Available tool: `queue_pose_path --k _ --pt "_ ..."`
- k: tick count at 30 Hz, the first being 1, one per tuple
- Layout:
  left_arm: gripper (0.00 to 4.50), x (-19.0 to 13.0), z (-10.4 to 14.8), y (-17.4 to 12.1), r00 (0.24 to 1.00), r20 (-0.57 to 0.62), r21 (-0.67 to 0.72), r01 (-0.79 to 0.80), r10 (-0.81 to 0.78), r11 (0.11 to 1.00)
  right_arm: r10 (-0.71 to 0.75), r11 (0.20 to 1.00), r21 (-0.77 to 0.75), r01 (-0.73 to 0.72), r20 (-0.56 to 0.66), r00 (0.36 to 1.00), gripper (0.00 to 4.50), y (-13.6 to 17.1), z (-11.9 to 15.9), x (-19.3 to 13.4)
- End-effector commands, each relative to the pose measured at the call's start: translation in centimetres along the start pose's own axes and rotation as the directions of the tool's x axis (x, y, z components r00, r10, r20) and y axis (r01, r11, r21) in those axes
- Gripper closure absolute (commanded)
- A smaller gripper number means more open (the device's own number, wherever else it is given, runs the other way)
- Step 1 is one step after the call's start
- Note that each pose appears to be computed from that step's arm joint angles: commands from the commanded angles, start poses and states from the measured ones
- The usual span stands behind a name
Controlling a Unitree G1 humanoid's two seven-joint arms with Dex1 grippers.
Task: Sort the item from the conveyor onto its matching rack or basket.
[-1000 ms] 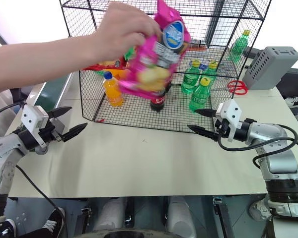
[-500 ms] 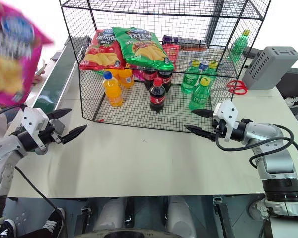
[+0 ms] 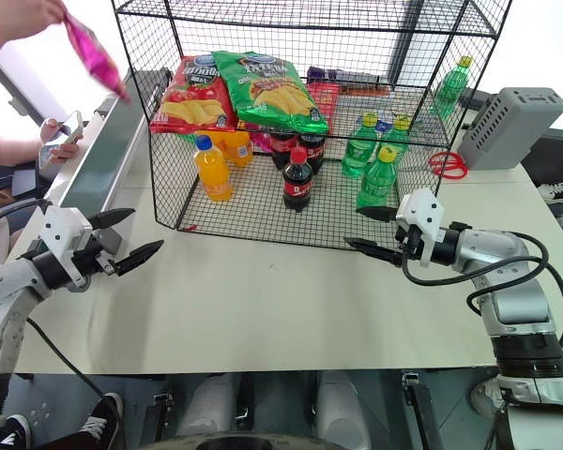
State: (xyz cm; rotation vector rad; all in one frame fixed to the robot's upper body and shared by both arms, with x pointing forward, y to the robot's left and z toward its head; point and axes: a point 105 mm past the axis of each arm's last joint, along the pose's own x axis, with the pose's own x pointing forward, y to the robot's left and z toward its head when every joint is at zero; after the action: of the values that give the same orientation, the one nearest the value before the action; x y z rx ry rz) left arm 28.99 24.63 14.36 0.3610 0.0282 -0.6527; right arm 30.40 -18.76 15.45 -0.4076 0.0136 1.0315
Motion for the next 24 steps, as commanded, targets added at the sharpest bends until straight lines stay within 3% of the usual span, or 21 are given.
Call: queue_pose_path --k 1,14,24 --pt "0.00 -0.5 1.3 0.4 1.000 0.024 0.048 -0.018 0.017 0.999 0.006 0.999 -0.037 -0.005 0.029 1.000 1.41 -0.2 0.9 0.1" --pt "0.00 -0.6 1.1 0.1 1.000 0.011 0.030 0.011 -0.011 0.999 0.016 0.998 -0.058 -0.016 0.015 1.000 1.41 -0.1 0.6 0.3" --pt "0.00 -2.4 1.6 -0.7 0.997 0.053 -0.117 0.066 -0.060 0.991 0.065 0.998 -0.008 -0.064 0.046 0.997 1.41 1.0 0.8 1.3"
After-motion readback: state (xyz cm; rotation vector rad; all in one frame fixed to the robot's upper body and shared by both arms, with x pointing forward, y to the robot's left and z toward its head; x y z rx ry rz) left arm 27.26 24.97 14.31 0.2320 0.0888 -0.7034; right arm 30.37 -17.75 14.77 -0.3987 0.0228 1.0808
